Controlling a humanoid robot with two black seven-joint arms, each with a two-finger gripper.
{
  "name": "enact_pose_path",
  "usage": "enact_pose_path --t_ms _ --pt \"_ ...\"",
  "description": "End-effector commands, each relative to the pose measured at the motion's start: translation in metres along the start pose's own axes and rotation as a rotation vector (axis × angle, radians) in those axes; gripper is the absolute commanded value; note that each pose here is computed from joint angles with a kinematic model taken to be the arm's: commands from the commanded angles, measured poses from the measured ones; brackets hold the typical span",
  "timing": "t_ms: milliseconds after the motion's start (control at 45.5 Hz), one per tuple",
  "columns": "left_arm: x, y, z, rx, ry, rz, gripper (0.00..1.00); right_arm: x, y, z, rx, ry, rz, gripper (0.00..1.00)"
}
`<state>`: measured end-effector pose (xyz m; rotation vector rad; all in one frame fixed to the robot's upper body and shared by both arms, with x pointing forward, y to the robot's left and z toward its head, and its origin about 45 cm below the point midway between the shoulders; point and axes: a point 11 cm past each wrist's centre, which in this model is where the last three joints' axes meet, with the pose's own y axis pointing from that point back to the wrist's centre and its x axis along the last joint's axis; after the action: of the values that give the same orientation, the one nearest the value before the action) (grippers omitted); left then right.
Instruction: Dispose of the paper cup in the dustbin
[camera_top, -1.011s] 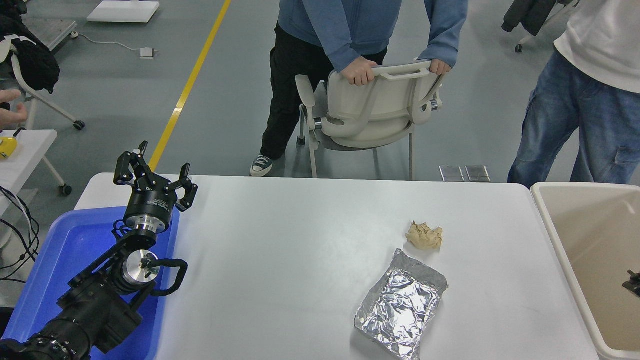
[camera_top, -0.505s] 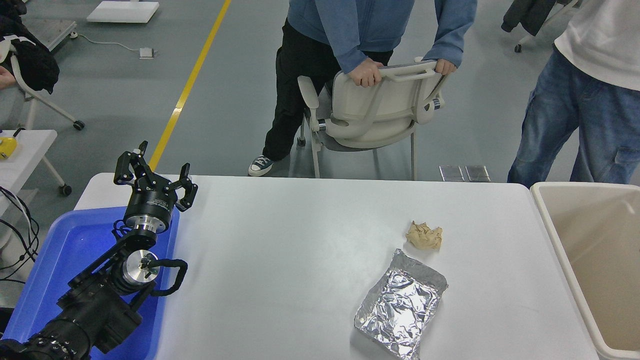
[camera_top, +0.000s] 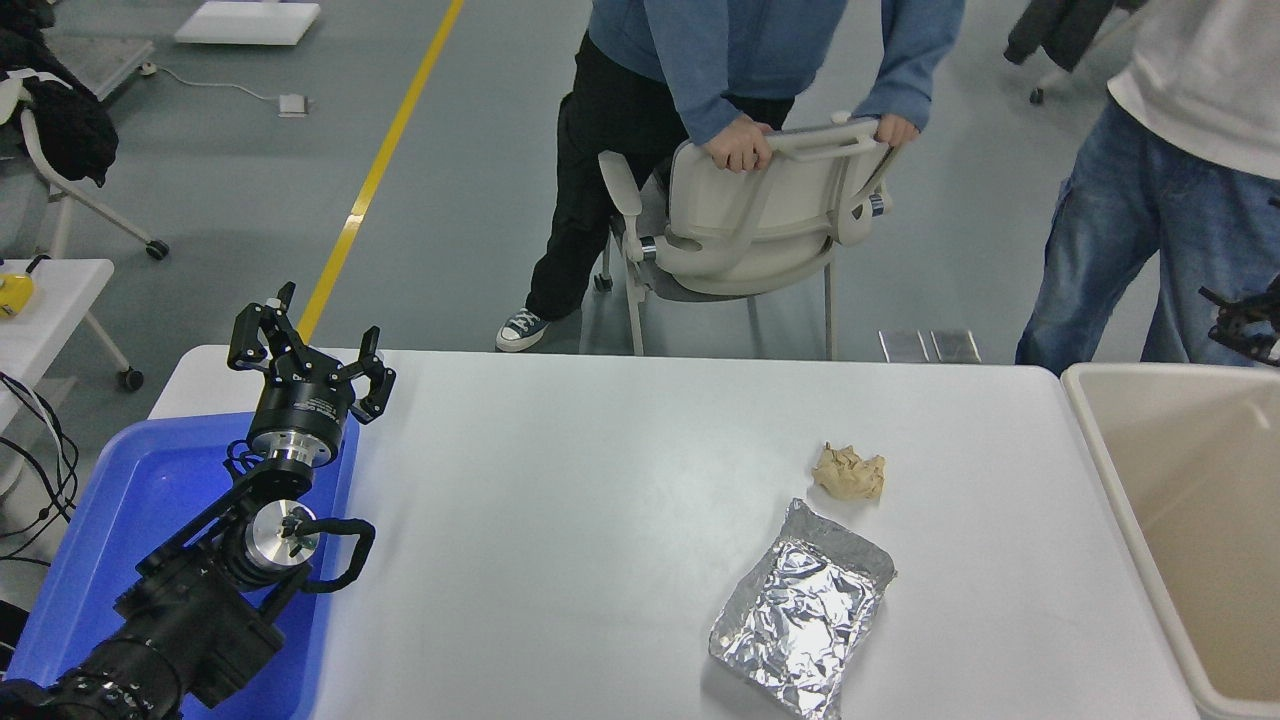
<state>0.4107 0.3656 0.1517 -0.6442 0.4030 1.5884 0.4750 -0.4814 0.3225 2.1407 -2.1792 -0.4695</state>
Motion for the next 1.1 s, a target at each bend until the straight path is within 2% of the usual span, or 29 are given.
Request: enact_pose_path --t_ms 0,440,835,1077 --pt "0.000 0.000 0.000 0.000 0.001 0.000 1.00 -0.089 -0.030 0.005 -0.007 0.034 -0.181 1.00" --pt "0.000 0.000 0.000 0.000 0.001 0.000 1.00 -0.220 -0.058 0.072 -0.103 -0.053 -0.322 1.00" --pt "0.000 0.000 0.000 0.000 0.001 0.000 1.00 -0.290 -0.055 0.126 -0.093 -0.097 -0.367 1.00" --pt "0.000 0.000 0.000 0.000 0.001 0.000 1.00 -0.317 -0.053 0.128 -0.092 -0.230 -0.366 1.00"
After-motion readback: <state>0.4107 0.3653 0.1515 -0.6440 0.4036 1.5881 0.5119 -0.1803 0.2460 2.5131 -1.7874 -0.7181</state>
